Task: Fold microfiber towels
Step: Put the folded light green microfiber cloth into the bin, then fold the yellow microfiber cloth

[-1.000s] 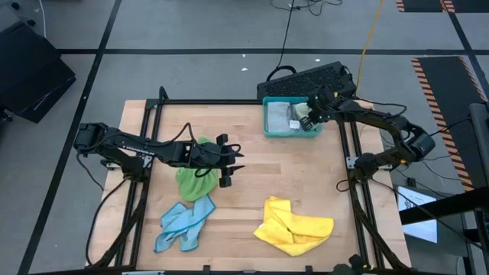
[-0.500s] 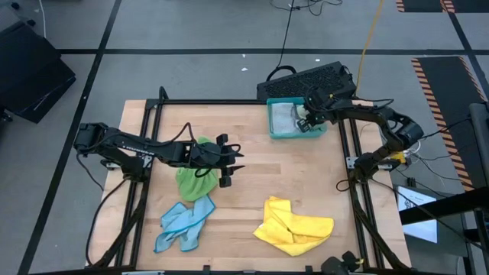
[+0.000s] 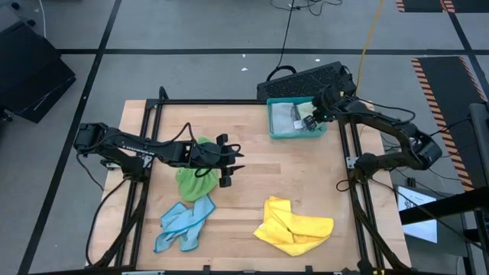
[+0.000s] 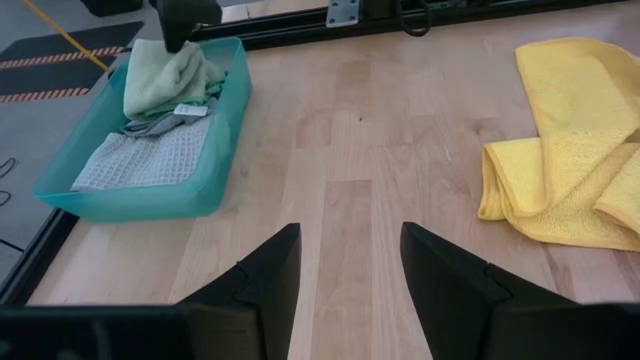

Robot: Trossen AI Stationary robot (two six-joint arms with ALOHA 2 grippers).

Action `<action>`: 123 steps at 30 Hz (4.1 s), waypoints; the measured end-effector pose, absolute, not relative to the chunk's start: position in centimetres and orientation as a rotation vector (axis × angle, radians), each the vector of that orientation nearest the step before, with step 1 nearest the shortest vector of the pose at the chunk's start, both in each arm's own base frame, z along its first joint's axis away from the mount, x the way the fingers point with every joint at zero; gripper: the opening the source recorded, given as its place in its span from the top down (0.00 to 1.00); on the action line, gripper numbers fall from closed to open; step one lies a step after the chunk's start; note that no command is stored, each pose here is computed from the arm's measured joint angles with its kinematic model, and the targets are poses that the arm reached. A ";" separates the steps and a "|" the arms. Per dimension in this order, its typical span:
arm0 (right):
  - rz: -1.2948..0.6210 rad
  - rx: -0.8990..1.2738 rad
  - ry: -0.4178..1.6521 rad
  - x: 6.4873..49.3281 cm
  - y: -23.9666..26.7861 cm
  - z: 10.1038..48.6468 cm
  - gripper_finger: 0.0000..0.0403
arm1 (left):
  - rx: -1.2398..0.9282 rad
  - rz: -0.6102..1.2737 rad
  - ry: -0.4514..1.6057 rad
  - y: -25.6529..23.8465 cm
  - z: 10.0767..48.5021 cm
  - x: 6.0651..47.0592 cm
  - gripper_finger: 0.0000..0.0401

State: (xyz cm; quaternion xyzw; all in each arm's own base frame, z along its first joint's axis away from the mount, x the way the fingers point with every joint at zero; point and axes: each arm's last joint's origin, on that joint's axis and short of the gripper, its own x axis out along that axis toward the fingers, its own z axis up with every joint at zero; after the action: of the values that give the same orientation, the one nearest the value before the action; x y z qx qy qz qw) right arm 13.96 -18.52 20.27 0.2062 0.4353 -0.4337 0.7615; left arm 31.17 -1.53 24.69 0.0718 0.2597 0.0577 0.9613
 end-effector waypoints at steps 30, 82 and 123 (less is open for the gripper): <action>-1.008 0.496 1.066 15.0 -21.2 15.4 1.00 | 0.143 0.118 0.519 -1.5 24.8 31.2 0.56; -0.094 0.322 0.563 17.0 4.7 18.6 0.92 | 0.014 0.012 0.738 -13.2 16.3 40.8 0.46; -0.069 0.377 0.417 16.2 8.1 14.4 0.88 | 0.312 0.267 0.772 -16.4 21.2 37.4 0.98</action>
State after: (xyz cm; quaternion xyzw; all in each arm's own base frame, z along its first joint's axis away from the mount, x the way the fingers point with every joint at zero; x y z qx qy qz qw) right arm 16.17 8.08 14.44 0.1860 0.2057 -0.0339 0.9602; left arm 37.43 -16.43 21.23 0.1509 0.3737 0.1292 0.9060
